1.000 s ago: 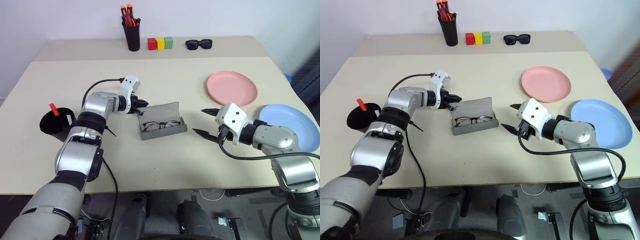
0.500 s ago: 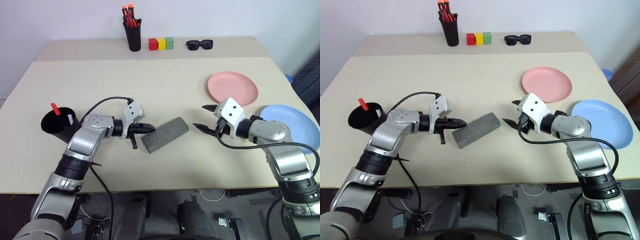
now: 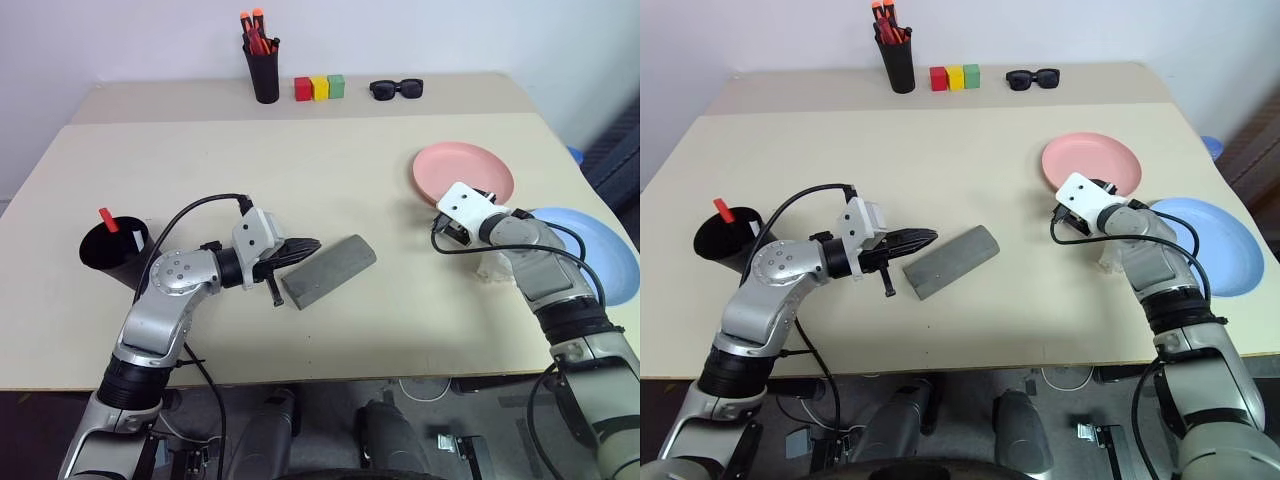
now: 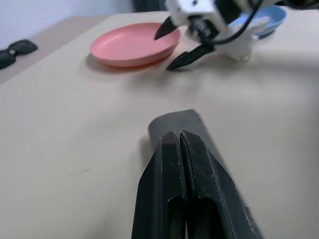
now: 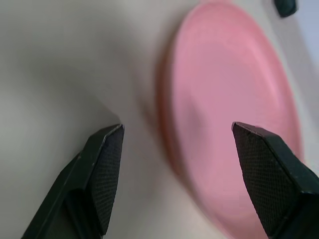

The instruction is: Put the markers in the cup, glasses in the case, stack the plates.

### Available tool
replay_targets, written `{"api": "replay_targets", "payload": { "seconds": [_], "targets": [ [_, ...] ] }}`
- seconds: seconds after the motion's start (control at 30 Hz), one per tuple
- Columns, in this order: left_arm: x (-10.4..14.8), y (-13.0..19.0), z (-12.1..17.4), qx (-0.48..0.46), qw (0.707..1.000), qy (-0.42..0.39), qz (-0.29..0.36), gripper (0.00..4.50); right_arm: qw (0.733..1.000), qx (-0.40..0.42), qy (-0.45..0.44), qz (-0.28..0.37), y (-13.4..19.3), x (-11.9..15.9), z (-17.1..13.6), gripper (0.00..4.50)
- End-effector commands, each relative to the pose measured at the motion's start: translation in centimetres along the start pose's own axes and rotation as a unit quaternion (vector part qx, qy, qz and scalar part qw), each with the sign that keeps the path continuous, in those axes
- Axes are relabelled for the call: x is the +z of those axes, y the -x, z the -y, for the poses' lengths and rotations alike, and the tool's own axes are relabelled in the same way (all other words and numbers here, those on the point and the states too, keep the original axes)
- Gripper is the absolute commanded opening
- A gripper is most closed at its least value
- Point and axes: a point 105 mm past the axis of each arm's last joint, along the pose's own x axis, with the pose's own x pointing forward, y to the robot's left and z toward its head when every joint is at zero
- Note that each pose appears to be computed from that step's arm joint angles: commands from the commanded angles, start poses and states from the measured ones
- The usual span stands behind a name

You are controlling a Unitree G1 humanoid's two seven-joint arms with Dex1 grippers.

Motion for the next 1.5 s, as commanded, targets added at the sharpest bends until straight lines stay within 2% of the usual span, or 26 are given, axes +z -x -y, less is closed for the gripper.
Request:
{"api": "replay_targets", "payload": {
  "seconds": [0.03, 0.1, 0.2, 0.27, 0.4, 0.53, 0.7, 0.8, 0.93, 1.2, 1.3, 1.5],
  "targets": [
    [2.0, 0.1, 1.5, -0.003, 0.999, 0.016, 0.046, 0.0, 1.0, -0.022, 0.011, 0.01, -0.6, 0.8, 1.1, 2.56],
    [1.9, 0.1, 2.0, -0.003, 0.999, 0.027, 0.043, 0.0, 1.0, -0.021, 0.012, 0.014, -0.8, 0.9, 1.2, 1.65],
    [1.8, 0.0, 2.4, 0.003, 0.998, 0.036, 0.044, 0.0, 0.999, -0.018, 0.021, 0.022, -0.7, 1.2, 1.2, 0.04],
    [1.8, -0.1, 2.6, 0.004, 0.998, 0.039, 0.045, 0.0, 0.999, -0.019, 0.027, 0.027, -0.6, 1.3, 1.3, 0.01],
    [1.9, -0.7, 3.2, -0.004, 0.997, 0.052, 0.058, 0.0, 0.997, -0.051, 0.036, 0.035, 1.2, 1.3, 3.4, 0.01],
    [2.3, -1.9, 3.9, -0.034, 0.994, 0.074, 0.078, 0.0, 0.995, -0.089, 0.045, 0.02, 5.1, -0.3, 6.5, 0.01],
    [1.9, -3.4, 4.6, -0.088, 0.99, 0.078, 0.082, 0.0, 0.993, -0.109, 0.028, -0.015, 11.2, -3.0, 8.5, 0.01],
    [2.0, -4.0, 4.6, -0.109, 0.987, 0.08, 0.091, 0.0, 0.995, -0.096, 0.01, -0.034, 13.8, -4.4, 7.8, 0.01],
    [2.4, -5.1, 4.5, -0.141, 0.981, 0.08, 0.106, 0.0, 0.997, -0.033, -0.015, -0.062, 17.3, -6.7, 4.2, 0.01],
    [2.3, -5.5, 4.8, -0.152, 0.978, 0.084, 0.114, 0.0, 0.993, -0.019, -0.055, -0.098, 18.3, -9.1, 2.7, 0.01],
    [2.2, -5.3, 4.8, -0.148, 0.979, 0.087, 0.113, 0.0, 0.994, -0.014, -0.073, -0.085, 18.1, -8.7, 2.7, 1.0],
    [2.0, -5.1, 4.7, -0.141, 0.98, 0.089, 0.111, 0.0, 0.996, -0.005, -0.059, -0.067, 17.9, -7.8, 2.8, 3.85]
  ]
}}
